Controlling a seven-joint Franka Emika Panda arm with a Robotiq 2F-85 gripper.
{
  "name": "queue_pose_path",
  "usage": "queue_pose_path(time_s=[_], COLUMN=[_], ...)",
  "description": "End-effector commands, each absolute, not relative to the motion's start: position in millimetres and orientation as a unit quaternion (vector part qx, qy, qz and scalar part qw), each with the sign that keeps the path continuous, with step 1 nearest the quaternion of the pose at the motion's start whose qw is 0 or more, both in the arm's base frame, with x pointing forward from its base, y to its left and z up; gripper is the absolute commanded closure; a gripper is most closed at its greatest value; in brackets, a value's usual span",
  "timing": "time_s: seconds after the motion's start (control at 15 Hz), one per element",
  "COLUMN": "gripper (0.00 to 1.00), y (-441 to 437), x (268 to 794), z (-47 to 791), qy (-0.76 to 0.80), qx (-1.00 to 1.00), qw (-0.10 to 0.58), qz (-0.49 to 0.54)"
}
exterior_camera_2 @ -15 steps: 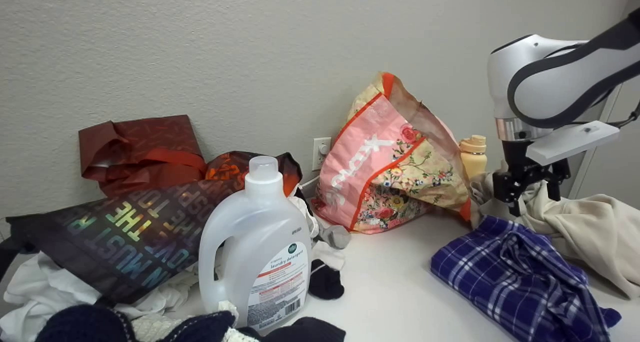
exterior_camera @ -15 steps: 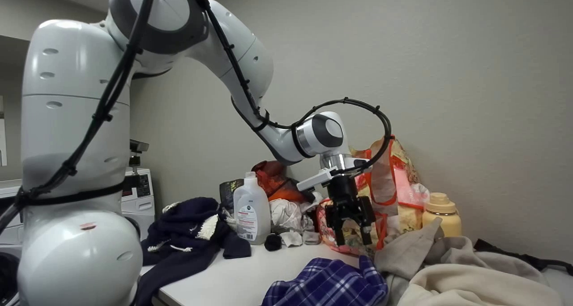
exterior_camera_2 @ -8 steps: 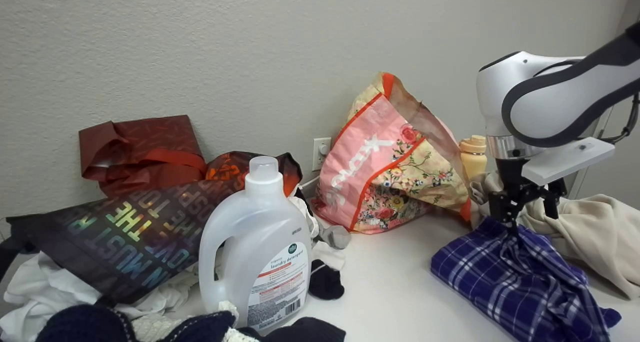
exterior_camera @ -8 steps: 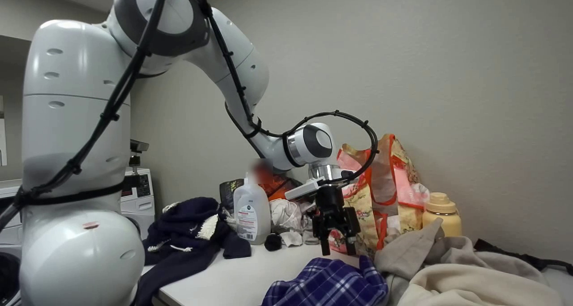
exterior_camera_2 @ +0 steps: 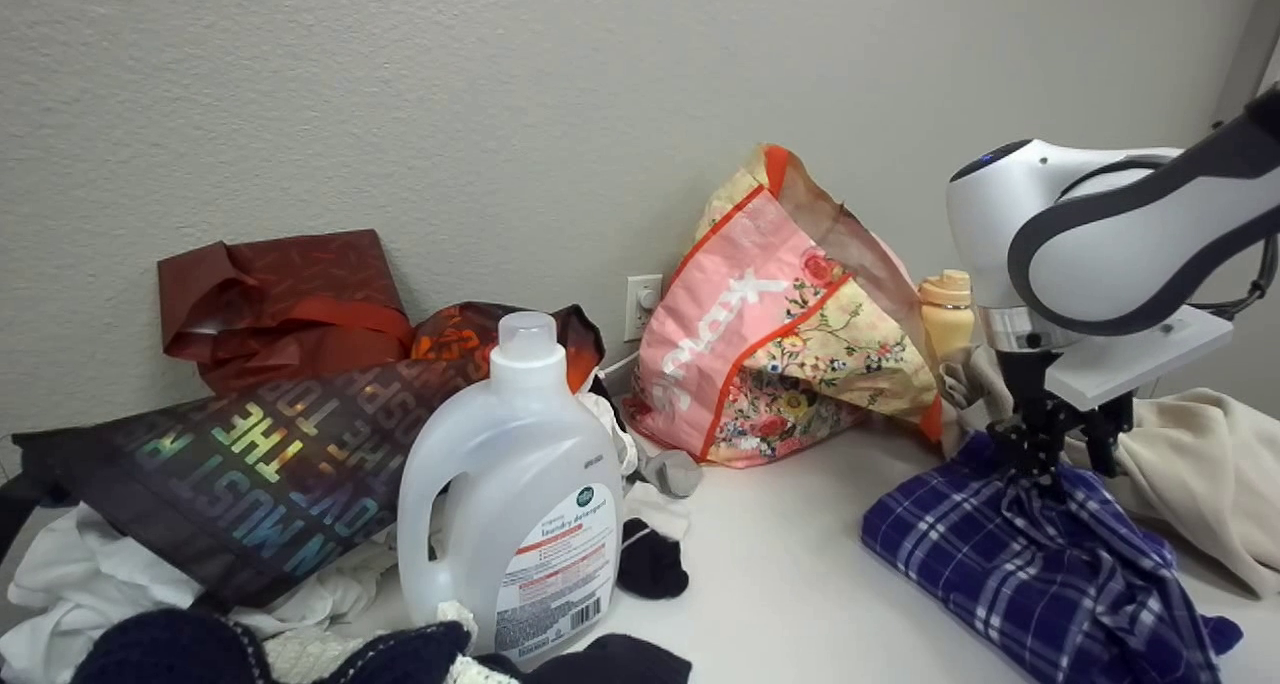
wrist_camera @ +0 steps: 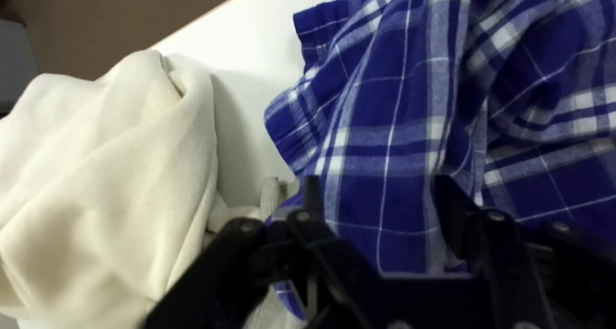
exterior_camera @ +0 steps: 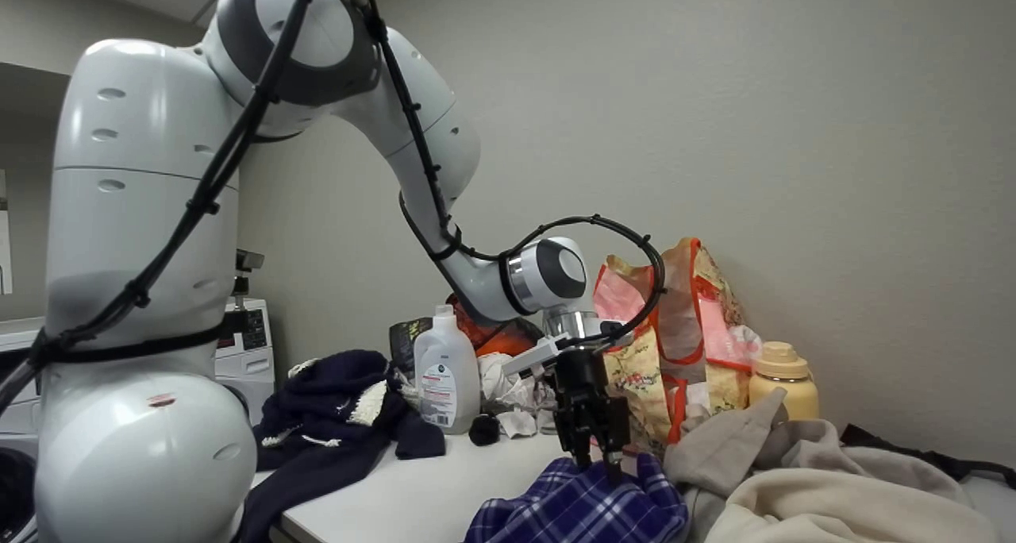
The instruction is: Fold the checked garment
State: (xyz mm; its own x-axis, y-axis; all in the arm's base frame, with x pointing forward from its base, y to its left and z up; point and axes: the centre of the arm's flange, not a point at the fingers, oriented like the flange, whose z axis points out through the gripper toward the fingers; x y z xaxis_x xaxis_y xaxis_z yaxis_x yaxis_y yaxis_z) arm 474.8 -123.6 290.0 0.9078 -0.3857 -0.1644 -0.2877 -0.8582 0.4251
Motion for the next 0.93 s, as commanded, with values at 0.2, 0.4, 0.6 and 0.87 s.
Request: queue_pose_path(time_s=[0.2, 0.4, 0.6, 0.87], gripper=[0.92, 1.0, 0.99, 0.99], y=[-132.5, -148.3, -174.5, -202.4], x=[471.6, 470.6, 461.8, 445.1], z=[275.6, 279.7, 274.1, 264.7], qy=[-0.191, -0.202, -0.226, -0.253], qx=[0.95, 0.943, 0.93, 0.916], qw=[0.218, 0.238, 0.264, 0.274], qz=[-0.114, -0.117, -0.125, -0.146])
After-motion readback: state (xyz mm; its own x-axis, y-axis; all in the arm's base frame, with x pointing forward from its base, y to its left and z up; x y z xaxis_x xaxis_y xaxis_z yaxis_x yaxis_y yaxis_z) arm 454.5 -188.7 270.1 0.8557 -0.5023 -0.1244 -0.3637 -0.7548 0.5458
